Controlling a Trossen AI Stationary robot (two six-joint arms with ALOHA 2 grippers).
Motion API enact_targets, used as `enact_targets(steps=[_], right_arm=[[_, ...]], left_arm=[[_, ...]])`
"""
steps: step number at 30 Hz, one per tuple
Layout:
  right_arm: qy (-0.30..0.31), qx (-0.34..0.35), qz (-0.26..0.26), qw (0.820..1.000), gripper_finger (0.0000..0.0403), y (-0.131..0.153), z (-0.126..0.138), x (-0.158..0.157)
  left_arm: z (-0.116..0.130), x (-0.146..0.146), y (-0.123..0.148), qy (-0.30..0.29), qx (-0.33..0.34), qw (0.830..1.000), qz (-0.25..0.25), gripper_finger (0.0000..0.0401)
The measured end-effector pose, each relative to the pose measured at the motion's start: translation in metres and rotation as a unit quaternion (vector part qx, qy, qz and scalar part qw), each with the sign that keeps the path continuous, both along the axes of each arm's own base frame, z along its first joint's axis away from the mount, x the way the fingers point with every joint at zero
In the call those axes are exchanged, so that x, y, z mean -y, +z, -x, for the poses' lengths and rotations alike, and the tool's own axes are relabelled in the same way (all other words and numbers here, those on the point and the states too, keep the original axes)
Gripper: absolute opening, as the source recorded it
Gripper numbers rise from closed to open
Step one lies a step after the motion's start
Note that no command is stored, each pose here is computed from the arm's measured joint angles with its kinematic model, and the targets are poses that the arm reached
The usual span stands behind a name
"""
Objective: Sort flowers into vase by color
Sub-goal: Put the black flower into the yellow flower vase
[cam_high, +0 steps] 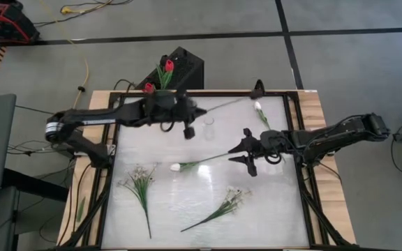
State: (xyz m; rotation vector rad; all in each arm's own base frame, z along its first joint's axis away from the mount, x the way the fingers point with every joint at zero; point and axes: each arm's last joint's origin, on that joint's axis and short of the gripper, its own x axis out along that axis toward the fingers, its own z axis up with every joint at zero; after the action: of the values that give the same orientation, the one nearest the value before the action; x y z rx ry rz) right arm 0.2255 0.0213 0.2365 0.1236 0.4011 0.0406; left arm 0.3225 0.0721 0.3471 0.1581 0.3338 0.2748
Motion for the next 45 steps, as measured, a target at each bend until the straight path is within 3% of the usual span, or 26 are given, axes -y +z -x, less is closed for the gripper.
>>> enact_targets(steps=[4,11,18,23,29,38,45], right_arm=[[0.013,0.007,-0.002,1.000,0.0164,0.001,0.000,-0.006],[0.035,0.038,-0.005,0.999,0.0164,0.007,-0.001,-0.016],[0.063,0.089,-0.015,0.994,0.0164,0.017,-0.001,-0.030],[0.089,0.146,-0.006,0.985,0.0164,0.025,-0.003,-0.041],[0.111,0.204,0.012,0.973,0.0164,0.020,-0.019,-0.054],[0.086,0.305,0.052,0.947,0.0164,0.004,-0.050,-0.050],[0.074,0.313,0.062,0.945,0.0165,-0.005,-0.073,-0.034]], left_arm=[[0.010,0.037,0.013,-0.042,0.000,0.999,-0.009,0.0000],[0.034,0.092,0.016,-0.053,0.014,0.997,-0.049,0.0000],[0.059,0.124,-0.003,-0.077,0.077,0.994,-0.013,0.0000],[0.067,0.138,-0.025,-0.099,0.133,0.986,0.031,0.0000],[0.073,0.151,-0.046,-0.121,0.151,0.979,0.071,0.0000],[0.082,0.159,-0.071,-0.146,0.168,0.972,0.075,0.0000],[0.086,0.152,-0.086,-0.133,0.184,0.971,0.078,0.0000]])
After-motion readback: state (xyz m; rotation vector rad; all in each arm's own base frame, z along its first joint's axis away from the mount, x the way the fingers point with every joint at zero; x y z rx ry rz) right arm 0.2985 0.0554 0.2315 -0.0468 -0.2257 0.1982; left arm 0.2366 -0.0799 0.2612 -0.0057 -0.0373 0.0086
